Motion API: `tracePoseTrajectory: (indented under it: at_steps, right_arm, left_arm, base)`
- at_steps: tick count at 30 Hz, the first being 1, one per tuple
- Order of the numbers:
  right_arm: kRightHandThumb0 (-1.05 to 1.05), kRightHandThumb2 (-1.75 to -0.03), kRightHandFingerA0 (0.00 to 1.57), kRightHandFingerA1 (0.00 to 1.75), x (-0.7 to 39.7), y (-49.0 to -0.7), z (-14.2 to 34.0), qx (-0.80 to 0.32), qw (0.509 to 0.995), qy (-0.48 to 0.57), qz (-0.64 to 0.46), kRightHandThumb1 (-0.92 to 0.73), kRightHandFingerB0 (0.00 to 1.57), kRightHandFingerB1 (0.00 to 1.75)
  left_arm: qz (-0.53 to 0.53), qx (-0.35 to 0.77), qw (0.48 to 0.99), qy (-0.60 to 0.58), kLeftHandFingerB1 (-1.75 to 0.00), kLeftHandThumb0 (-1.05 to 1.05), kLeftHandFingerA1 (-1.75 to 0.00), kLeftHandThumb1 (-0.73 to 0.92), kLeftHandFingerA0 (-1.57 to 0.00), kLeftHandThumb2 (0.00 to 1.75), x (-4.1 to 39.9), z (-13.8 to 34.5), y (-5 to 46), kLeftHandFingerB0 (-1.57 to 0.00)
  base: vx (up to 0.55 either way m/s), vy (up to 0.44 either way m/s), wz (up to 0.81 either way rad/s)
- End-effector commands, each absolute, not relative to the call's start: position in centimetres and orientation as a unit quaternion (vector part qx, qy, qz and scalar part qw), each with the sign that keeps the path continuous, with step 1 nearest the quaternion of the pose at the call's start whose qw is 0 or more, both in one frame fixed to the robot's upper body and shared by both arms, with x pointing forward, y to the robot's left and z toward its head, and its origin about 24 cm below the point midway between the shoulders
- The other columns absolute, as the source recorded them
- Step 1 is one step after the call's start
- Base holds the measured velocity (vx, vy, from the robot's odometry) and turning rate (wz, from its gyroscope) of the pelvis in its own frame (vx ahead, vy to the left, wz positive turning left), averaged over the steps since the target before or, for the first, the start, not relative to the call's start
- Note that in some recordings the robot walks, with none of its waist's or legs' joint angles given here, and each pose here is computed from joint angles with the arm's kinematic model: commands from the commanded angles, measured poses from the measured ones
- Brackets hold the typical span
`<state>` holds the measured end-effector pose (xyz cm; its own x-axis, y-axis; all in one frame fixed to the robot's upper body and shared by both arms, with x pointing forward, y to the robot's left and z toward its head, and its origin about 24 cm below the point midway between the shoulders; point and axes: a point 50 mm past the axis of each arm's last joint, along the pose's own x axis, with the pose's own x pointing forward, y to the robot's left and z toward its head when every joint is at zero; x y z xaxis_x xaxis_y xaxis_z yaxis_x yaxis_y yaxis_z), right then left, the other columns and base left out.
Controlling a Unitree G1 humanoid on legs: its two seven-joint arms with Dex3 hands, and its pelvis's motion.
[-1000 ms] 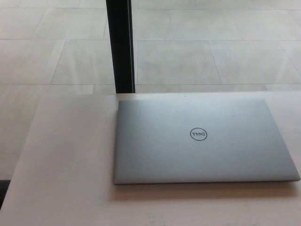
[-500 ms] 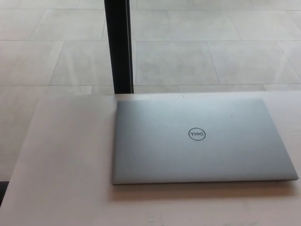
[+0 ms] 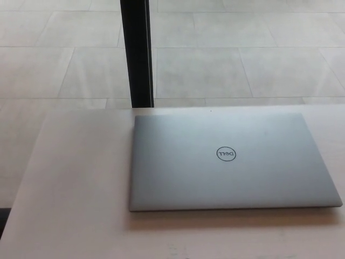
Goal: The robot uses its right hand to push down on the lid of a laptop kept in the middle of the desk to close it
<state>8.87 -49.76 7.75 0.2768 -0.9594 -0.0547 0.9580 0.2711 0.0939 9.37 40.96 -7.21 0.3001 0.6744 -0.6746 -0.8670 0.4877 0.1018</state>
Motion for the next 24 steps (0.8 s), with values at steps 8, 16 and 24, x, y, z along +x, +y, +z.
tracePoseTrajectory:
  at_steps: [8,16,24]
  right_arm:
    - [-0.93,-0.85,0.74,1.67,7.2,-48.3,2.3,0.328,0.639,-0.041,-0.694,-0.92,0.29,1.06]
    - [-0.57,-1.30,1.14,1.36,8.2,-48.2,2.2,0.342,0.645,-0.039,-0.682,-0.76,0.16,0.78]
    - [-0.96,-0.74,0.54,1.67,8.9,-47.9,2.3,0.331,0.658,-0.048,-0.674,-0.92,0.32,1.23]
  left_arm:
    - [0.493,-0.146,0.798,0.315,-0.48,-0.85,-0.64,0.92,-0.51,0.74,9.9,-6.4,41.6,-0.45]
    - [0.507,-0.148,0.792,0.305,-0.51,-0.83,-0.66,0.92,-0.56,0.71,10.1,-6.1,41.9,-0.50]
    - [0.498,-0.150,0.799,0.302,-0.59,-0.81,-0.70,0.74,-0.52,1.15,10.2,-6.0,42.0,-0.43]
  base:
    - [0.00,0.000,0.00]
    - [0.00,0.000,0.00]
    - [0.00,0.000,0.00]
